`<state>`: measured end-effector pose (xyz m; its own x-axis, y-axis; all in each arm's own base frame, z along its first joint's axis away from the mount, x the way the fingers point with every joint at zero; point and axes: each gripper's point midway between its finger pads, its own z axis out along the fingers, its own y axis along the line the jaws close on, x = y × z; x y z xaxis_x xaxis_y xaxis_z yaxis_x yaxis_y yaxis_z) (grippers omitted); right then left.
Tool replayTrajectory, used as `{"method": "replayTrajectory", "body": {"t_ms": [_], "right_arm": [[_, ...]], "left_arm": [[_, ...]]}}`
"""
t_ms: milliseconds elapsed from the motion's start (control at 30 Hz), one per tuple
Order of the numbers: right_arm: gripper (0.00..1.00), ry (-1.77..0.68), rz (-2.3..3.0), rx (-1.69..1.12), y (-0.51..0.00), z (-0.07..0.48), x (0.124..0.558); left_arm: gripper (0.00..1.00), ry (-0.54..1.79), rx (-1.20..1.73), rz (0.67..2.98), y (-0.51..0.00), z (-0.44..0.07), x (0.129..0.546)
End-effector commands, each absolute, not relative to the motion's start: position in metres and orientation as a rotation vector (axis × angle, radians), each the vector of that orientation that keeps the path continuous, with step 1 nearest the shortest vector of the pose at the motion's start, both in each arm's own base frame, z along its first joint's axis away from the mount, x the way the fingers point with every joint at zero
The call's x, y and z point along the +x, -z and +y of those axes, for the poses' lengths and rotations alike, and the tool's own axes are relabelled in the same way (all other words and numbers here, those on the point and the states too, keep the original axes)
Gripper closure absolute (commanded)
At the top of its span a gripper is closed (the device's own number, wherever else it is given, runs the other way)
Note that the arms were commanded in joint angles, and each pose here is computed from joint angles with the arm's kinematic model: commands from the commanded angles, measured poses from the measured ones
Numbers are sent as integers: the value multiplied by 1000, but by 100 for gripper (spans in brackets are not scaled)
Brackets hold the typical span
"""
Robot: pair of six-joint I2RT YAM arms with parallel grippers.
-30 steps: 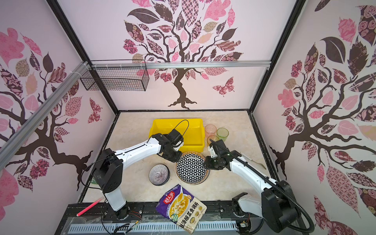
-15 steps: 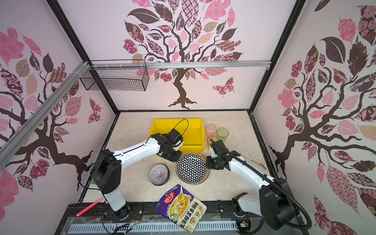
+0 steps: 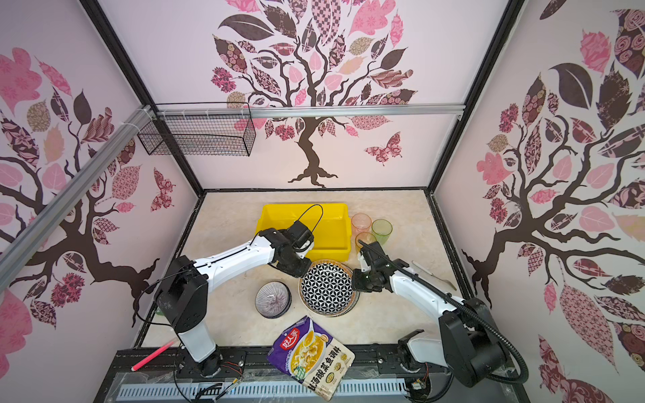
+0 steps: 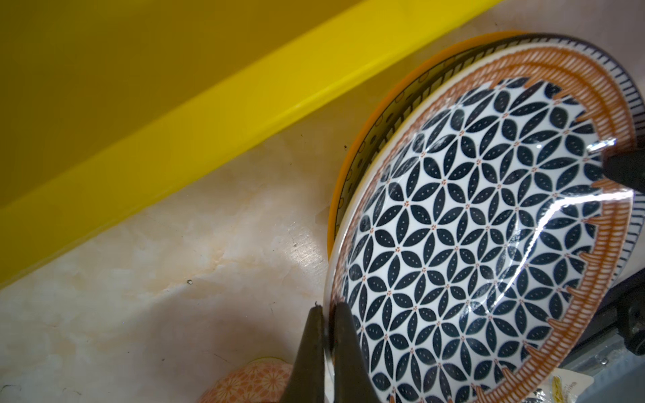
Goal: Place the mixed dishes into the plastic bin
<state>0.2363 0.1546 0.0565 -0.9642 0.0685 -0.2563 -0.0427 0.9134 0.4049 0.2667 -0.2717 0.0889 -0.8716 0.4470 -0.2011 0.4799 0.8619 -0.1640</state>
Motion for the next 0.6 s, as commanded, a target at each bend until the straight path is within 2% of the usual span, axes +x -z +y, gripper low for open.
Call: {"method": "replayTrajectory", "body": {"t_ms": [0,567], "right_arm": [[94,-568,2850,44,-45,152,233],[97,-559,2864,57,-36,150,231]], "left_arm": [[99,303,785,2879,-96,-268,256],[82,365,753,2930,-86,-271,253]]}}
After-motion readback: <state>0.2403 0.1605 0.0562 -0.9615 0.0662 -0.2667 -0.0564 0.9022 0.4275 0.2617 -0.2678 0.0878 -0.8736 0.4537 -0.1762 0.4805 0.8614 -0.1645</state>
